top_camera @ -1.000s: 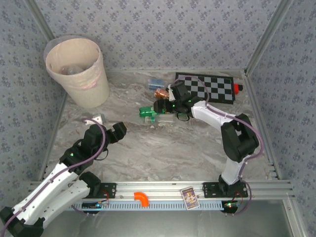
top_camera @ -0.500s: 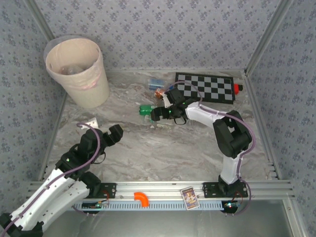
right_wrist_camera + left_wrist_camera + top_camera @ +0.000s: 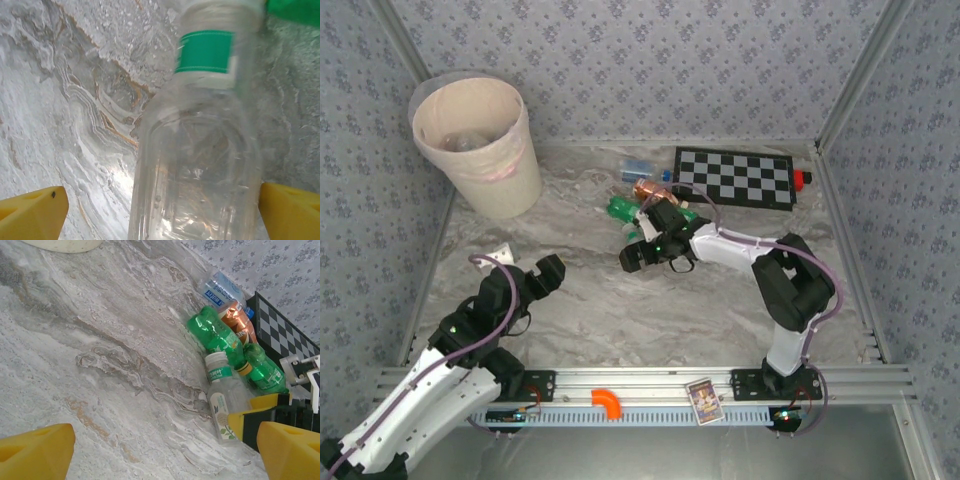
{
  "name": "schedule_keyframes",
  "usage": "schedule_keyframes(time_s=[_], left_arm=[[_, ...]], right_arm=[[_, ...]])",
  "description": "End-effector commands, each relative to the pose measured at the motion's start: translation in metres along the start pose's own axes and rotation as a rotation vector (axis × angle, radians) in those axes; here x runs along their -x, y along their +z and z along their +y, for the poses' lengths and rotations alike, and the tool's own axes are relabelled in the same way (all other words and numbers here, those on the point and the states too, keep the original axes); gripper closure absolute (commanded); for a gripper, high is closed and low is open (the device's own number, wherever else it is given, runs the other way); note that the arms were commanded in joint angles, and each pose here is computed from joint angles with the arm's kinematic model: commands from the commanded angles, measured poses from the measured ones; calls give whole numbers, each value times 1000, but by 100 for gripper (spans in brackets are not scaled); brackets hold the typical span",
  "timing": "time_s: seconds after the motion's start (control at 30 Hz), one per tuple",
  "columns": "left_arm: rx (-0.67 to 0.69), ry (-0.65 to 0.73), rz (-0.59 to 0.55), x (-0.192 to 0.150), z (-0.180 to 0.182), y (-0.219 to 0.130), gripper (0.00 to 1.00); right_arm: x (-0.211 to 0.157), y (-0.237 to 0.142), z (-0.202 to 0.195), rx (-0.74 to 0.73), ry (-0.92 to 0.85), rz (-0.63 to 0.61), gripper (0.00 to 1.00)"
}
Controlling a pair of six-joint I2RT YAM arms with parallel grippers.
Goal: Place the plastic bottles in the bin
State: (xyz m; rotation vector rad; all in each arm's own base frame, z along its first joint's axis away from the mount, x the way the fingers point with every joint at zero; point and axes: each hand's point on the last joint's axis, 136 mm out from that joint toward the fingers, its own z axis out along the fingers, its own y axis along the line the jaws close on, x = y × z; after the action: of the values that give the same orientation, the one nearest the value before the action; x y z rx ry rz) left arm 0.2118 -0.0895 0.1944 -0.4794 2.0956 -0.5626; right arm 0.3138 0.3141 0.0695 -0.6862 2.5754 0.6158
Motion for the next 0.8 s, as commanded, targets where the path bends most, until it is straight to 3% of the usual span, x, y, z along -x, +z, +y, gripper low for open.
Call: schedule_keyframes(time_s=[0.0,0.17,0.57,0.77], left_arm=[[15,-9,-3,0,4,-4,2],[11,-33,-13,-1,7,-4,0],[-3,-60,-26,0,9,-6,0],[-21,-63,-24,-1,6,-5,0]], right_arm=[[-13,4,-8,-86,-72,29,1],[-20,10,-14,-194,-145,40,8],[-14,18,-24,-347,-109,1,22],[-16,13,-17,-349,-141,-16,37]])
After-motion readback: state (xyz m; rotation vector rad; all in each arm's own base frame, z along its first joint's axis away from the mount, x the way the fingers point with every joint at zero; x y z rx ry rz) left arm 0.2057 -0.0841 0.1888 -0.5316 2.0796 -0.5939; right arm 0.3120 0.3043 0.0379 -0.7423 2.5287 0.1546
